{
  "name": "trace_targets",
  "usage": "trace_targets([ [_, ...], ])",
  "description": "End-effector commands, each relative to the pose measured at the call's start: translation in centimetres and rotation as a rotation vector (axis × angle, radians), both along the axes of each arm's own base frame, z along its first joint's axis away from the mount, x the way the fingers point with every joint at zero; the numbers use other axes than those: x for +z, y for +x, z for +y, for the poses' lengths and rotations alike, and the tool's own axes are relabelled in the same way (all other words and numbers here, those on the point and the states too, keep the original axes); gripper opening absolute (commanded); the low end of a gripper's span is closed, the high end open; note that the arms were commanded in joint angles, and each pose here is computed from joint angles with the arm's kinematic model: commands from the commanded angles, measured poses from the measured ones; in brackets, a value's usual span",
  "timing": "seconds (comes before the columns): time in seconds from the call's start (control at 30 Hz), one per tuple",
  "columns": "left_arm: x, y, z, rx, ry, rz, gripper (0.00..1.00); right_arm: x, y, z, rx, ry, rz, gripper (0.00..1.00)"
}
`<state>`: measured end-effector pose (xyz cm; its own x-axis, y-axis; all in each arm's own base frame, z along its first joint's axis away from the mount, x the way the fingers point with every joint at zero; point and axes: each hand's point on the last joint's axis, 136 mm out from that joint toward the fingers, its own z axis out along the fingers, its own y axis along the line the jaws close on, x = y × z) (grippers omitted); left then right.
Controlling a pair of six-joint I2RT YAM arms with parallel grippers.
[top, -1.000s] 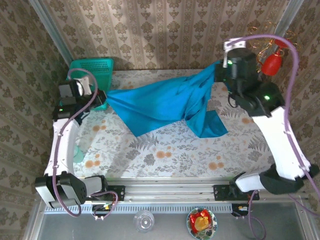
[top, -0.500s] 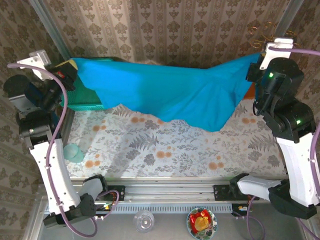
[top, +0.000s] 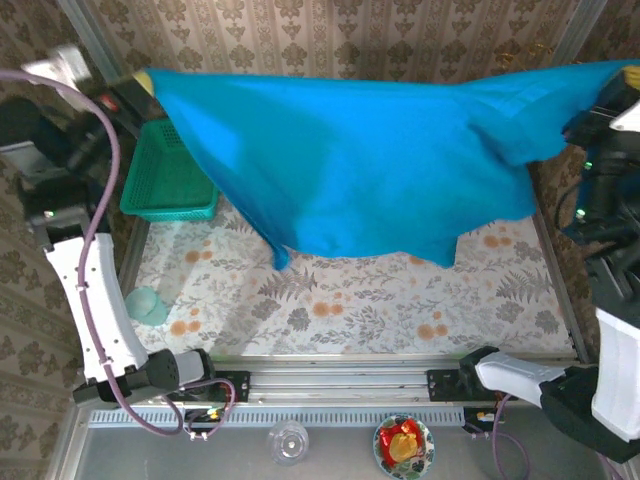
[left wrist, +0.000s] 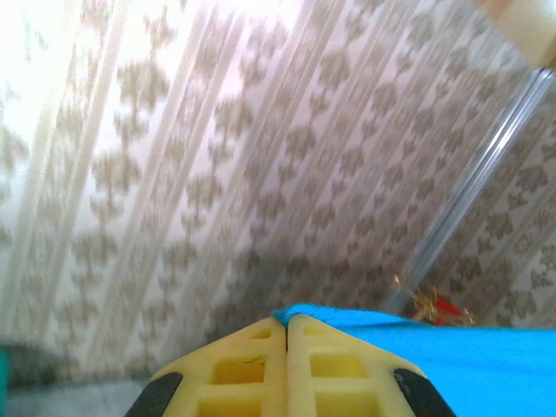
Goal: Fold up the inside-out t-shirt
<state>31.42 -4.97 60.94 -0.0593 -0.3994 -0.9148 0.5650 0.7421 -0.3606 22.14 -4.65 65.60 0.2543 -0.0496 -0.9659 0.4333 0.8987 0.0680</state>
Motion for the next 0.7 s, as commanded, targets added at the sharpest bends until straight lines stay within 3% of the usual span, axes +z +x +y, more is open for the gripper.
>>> trace_targets([
  [0.0, 1.8, -0.9, -0.1, -0.008, -0.01, -0.027, 0.0, -0.2, 1.2, -0.1, -0.028, 0.028, -0.009, 0.0],
  [0.23, -2.0, -1.1, 0.6, 0.044, 0.006, 0.012, 0.0, 1.1, -0.8, -0.5, 0.004, 0.065, -0.091, 0.0],
  [0.47, 0.6, -4.5, 0.2, 0.077, 0.041, -0.095, 0.0, 1.4, -3.0, -1.2, 0.018, 0.093, -0.139, 0.0],
  [0.67, 3.1, -8.7, -2.0, -0.022, 0.045, -0.24, 0.0, 1.8, -6.9, -2.8, 0.008, 0.122, -0.237, 0.0],
])
